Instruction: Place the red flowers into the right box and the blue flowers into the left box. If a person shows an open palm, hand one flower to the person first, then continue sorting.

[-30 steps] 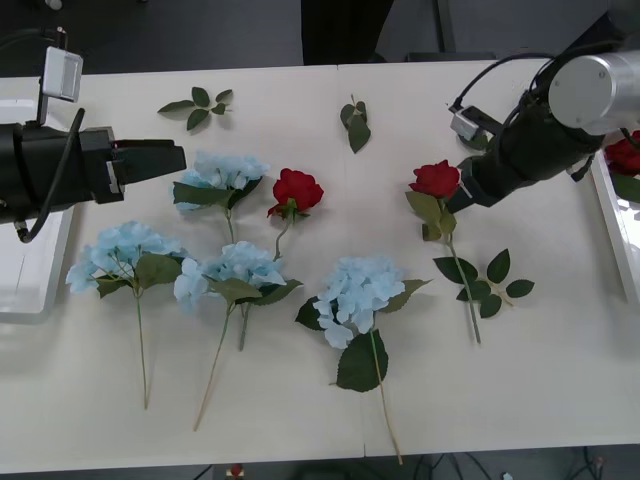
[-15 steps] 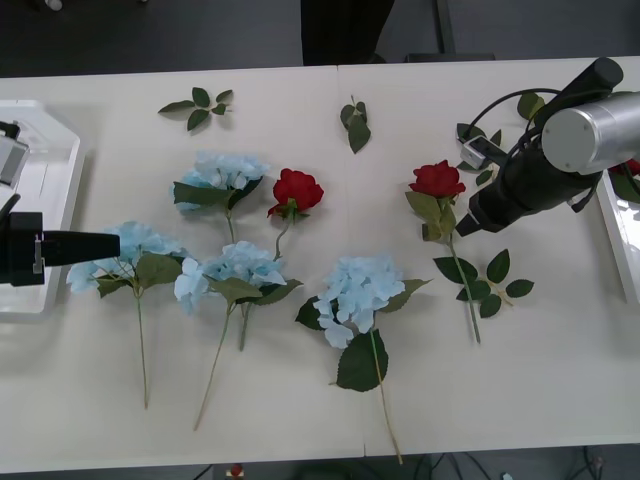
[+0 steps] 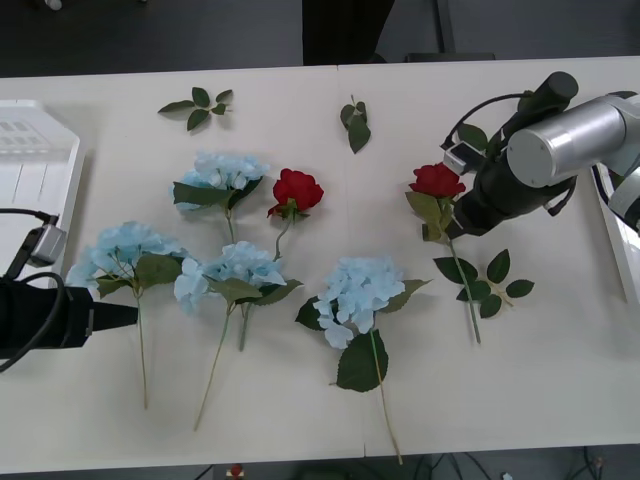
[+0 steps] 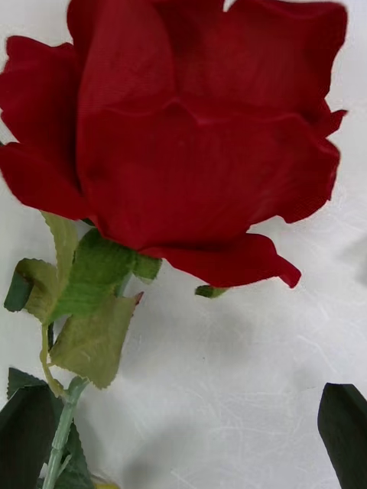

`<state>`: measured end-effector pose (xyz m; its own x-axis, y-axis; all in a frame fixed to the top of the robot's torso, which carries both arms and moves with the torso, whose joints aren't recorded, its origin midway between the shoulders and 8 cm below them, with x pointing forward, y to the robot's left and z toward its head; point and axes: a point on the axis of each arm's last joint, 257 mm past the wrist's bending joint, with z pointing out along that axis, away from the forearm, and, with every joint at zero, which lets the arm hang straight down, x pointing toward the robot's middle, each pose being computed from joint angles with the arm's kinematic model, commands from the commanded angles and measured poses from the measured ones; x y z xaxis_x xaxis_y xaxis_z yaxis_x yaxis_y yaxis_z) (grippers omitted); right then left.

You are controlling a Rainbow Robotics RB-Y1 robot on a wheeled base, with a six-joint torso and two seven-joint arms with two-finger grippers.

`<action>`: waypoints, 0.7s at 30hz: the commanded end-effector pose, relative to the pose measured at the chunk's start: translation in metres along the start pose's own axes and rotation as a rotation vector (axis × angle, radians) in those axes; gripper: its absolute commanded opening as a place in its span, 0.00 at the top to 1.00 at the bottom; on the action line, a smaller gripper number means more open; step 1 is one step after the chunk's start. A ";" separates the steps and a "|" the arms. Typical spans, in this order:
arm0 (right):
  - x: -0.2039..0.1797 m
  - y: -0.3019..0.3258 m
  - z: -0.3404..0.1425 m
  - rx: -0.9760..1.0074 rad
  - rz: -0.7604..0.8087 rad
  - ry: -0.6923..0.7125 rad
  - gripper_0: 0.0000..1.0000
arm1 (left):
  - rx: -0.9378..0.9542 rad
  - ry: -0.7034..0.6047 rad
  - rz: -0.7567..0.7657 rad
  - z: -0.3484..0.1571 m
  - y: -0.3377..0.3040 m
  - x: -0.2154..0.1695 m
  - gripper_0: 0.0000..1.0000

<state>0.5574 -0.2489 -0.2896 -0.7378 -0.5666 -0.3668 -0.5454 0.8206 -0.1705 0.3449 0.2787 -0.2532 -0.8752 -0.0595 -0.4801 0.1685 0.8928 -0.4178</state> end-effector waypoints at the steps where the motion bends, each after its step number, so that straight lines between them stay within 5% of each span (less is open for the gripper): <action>1: -0.008 0.018 0.006 0.007 0.037 -0.006 0.00 | -0.020 -0.029 0.049 0.028 -0.009 0.008 0.00; 17: -0.011 0.027 0.019 0.043 0.064 -0.015 0.00 | -0.194 -0.047 0.114 0.093 0.034 -0.010 0.00; 21: -0.011 0.026 0.019 0.048 0.071 -0.016 0.24 | -0.212 -0.032 0.126 0.105 0.043 -0.009 0.00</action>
<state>0.5577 -0.2395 -0.3096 -0.7710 -0.5254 -0.3599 -0.4805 0.8508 -0.2127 0.3903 0.2825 -0.3516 -0.8583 0.0197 -0.5128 0.1399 0.9704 -0.1968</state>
